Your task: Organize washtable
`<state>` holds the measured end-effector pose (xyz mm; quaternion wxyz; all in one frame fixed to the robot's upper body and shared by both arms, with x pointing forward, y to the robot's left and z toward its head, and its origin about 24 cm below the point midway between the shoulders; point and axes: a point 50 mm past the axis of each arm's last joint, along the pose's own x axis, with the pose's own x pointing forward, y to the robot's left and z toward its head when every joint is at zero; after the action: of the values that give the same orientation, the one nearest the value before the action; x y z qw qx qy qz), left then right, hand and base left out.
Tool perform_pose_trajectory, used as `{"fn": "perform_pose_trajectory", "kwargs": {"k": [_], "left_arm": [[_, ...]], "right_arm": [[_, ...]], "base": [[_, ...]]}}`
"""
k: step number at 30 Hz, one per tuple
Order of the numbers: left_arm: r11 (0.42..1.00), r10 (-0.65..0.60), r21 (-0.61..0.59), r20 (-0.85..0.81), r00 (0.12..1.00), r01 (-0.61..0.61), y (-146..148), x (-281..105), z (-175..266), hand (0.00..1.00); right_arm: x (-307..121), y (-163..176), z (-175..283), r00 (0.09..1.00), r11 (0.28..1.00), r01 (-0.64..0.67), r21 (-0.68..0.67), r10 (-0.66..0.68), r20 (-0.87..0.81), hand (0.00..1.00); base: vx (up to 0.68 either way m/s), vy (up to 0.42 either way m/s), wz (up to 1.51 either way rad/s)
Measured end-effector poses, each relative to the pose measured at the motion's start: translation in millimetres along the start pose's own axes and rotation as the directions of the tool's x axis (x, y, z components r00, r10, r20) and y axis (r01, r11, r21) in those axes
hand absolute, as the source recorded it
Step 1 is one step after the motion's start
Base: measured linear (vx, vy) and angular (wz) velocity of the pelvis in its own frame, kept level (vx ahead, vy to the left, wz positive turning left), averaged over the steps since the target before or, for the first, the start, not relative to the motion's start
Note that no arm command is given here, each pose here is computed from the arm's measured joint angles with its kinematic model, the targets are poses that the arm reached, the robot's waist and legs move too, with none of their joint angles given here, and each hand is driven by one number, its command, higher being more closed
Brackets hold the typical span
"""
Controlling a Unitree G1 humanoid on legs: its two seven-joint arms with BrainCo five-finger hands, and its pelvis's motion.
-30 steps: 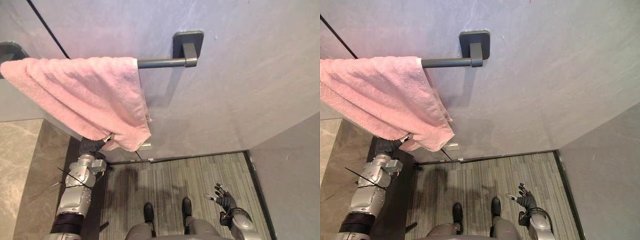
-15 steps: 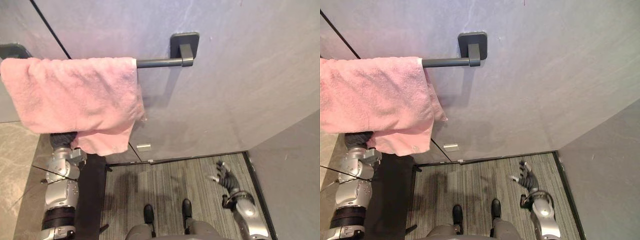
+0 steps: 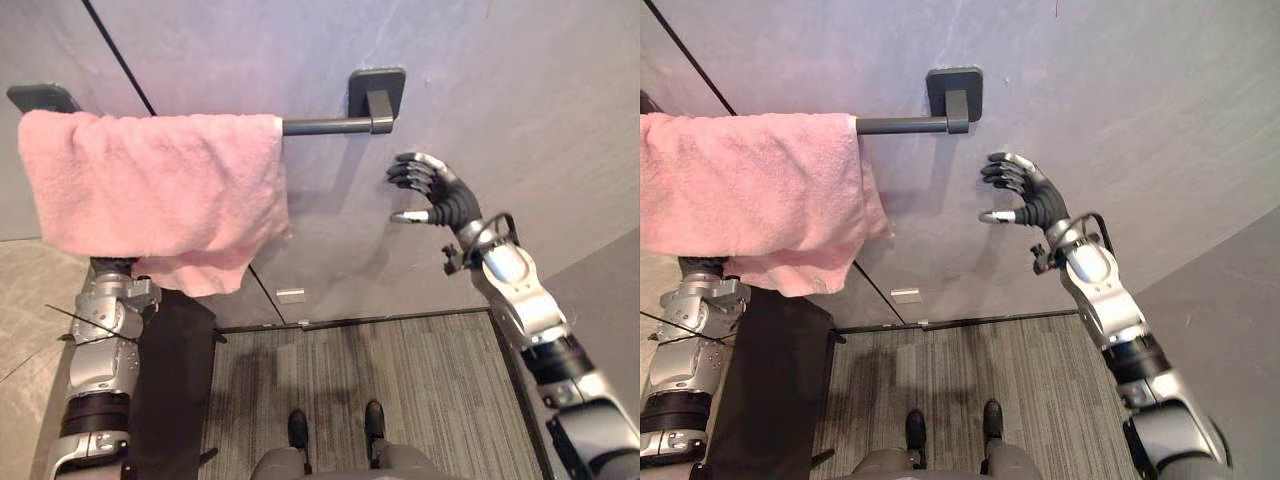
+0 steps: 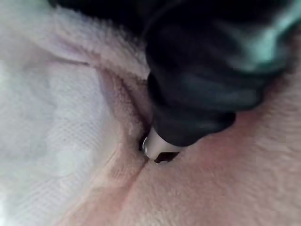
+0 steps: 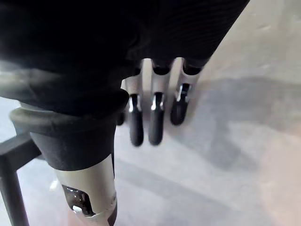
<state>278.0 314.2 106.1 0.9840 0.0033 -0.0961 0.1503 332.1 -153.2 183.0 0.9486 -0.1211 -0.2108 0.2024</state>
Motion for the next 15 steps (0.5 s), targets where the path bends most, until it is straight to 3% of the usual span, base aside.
{"fn": "perform_pose_trajectory", "kwargs": {"k": [5,15], "left_arm": [[0.999,-0.045,-0.012,-0.054,0.997,0.045,-9.6,0.1,-11.0,1.0],[0.995,-0.096,-0.038,-0.085,0.992,0.093,-30.9,5.5,-18.9,1.0]], "right_arm": [[28.8,17.8,-5.6,0.995,0.996,-0.088,-0.016,0.087,-0.046,0.0],[88.2,69.9,14.7,0.993,0.989,-0.113,0.099,0.115,-0.021,0.0]], "base": [[-0.06,0.01,0.01],[-0.08,-0.026,0.11]]}}
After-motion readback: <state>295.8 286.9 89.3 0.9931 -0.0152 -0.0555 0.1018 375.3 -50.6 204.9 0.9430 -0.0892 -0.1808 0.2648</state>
